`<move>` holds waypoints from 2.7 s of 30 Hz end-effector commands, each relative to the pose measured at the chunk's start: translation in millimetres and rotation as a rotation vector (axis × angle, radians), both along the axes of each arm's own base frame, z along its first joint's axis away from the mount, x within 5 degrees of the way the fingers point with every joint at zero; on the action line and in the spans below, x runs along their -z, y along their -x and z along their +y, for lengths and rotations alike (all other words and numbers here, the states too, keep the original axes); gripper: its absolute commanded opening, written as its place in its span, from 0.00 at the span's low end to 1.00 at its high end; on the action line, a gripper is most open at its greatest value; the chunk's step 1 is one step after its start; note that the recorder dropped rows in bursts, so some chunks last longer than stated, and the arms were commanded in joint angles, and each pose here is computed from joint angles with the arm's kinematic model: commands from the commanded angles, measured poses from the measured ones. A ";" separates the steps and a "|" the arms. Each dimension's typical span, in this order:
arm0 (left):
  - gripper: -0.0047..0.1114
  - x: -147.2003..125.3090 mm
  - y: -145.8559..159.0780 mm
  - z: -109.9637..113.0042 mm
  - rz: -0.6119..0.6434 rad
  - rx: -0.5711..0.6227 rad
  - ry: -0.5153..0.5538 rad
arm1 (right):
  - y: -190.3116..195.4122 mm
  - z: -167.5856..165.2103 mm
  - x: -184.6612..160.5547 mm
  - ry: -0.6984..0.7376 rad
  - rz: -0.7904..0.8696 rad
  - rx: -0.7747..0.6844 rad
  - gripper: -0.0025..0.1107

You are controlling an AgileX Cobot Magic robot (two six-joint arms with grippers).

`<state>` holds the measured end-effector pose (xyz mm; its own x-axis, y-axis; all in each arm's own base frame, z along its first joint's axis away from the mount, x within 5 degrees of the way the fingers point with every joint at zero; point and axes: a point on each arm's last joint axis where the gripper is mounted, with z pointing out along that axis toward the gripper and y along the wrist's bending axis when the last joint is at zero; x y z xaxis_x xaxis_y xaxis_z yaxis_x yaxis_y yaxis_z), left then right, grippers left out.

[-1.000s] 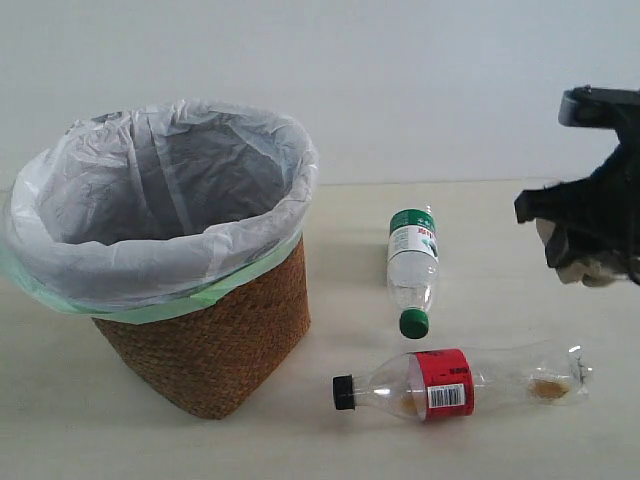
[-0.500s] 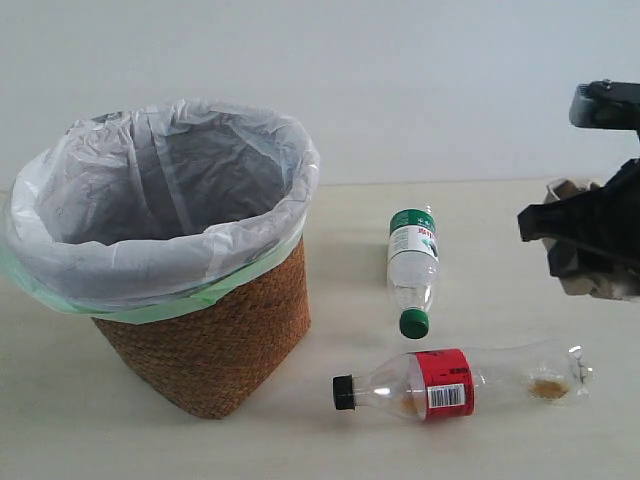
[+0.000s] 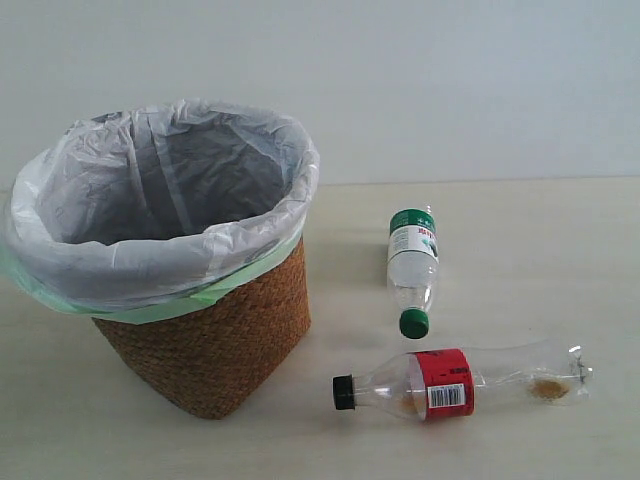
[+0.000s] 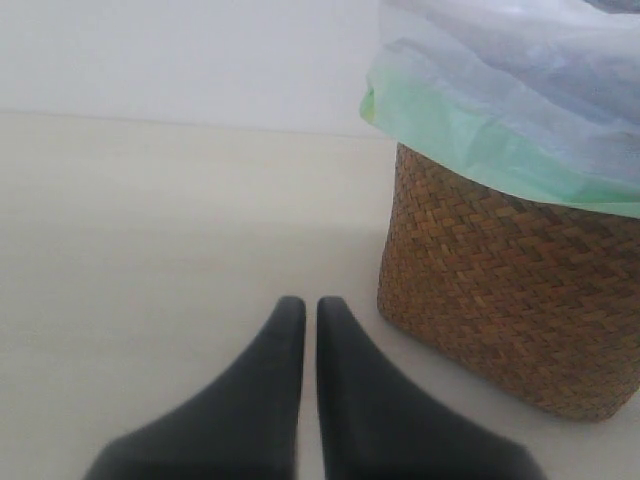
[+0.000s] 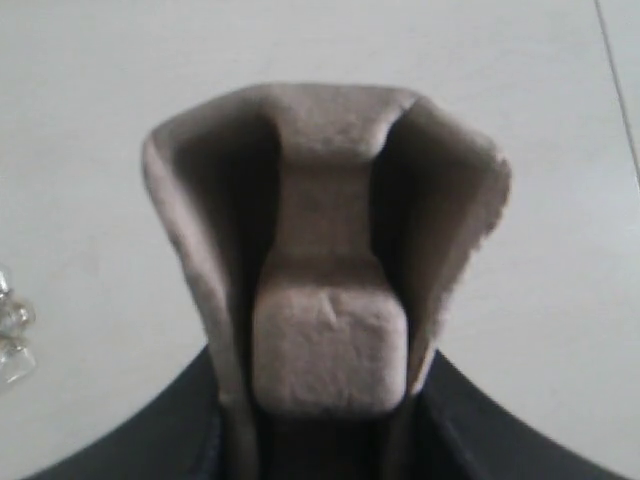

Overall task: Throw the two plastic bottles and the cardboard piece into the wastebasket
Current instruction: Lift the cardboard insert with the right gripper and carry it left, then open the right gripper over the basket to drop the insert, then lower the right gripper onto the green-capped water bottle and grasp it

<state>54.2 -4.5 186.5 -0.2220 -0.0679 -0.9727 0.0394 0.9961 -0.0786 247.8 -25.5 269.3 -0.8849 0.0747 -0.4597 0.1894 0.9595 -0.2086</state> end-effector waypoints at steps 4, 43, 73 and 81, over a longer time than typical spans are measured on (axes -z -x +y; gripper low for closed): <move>0.07 1.1 0.1 0.1 0.000 -0.003 0.005 | -15.5 17.6 8.1 -0.086 -0.070 -0.036 0.02; 0.07 1.1 0.1 0.1 0.000 -0.003 0.005 | -54.2 177.8 -67.4 0.001 -0.048 -0.370 0.55; 0.07 1.1 0.1 0.1 0.000 -0.003 0.005 | -166.7 211.6 99.4 -0.313 -0.101 -0.227 0.64; 0.07 1.1 0.1 0.1 0.000 -0.003 0.005 | -180.3 218.7 130.3 -0.310 -0.077 -0.225 0.64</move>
